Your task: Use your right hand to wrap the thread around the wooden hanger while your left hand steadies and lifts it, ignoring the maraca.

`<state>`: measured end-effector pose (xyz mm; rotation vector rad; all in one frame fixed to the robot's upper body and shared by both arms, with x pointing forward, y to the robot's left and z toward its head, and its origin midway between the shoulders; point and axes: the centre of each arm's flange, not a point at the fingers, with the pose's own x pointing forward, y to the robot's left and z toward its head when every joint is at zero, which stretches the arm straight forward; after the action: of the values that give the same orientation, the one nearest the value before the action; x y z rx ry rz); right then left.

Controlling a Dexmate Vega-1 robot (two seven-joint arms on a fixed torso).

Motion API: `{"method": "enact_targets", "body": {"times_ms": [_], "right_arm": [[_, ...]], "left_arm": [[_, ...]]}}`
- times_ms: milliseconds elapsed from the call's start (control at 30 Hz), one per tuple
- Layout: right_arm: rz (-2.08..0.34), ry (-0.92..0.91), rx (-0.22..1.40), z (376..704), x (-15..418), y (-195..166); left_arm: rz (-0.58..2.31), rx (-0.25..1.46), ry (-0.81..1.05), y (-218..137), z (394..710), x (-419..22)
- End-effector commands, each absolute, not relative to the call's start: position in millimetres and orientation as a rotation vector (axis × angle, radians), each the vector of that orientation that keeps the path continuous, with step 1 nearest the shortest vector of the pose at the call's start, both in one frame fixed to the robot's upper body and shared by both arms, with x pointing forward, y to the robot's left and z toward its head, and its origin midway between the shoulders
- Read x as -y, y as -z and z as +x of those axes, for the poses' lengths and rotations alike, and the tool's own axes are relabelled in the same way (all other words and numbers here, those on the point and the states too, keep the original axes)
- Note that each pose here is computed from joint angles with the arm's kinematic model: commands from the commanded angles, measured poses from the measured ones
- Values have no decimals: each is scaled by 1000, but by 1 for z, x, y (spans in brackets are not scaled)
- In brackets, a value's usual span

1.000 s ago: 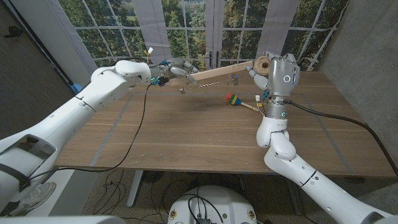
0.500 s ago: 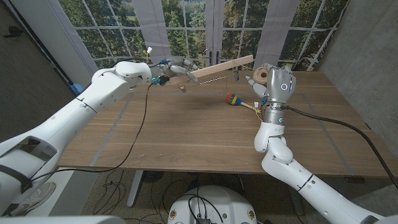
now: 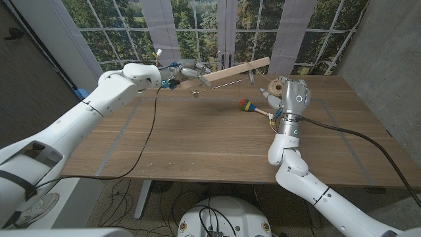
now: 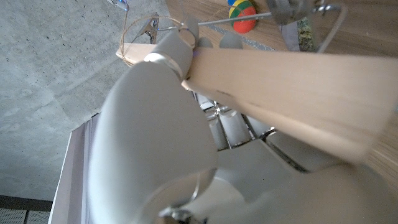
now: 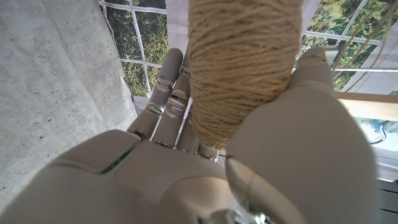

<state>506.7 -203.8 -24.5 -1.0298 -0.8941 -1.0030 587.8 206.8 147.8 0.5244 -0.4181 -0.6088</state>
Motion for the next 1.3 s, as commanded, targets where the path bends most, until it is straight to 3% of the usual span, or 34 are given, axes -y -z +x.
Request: {"method": "enact_targets", "body": {"times_ms": [33,567,1300], "right_arm": [[-1038,959,829,521,206,36],[-1086,909,773,537,209,39],[-1097,919,790,536,209,39]], "left_arm": [[490,366,646,-147,593,-207],[489,301,673,-146,602,-206],[374,26,636,-123,631,-217]]}}
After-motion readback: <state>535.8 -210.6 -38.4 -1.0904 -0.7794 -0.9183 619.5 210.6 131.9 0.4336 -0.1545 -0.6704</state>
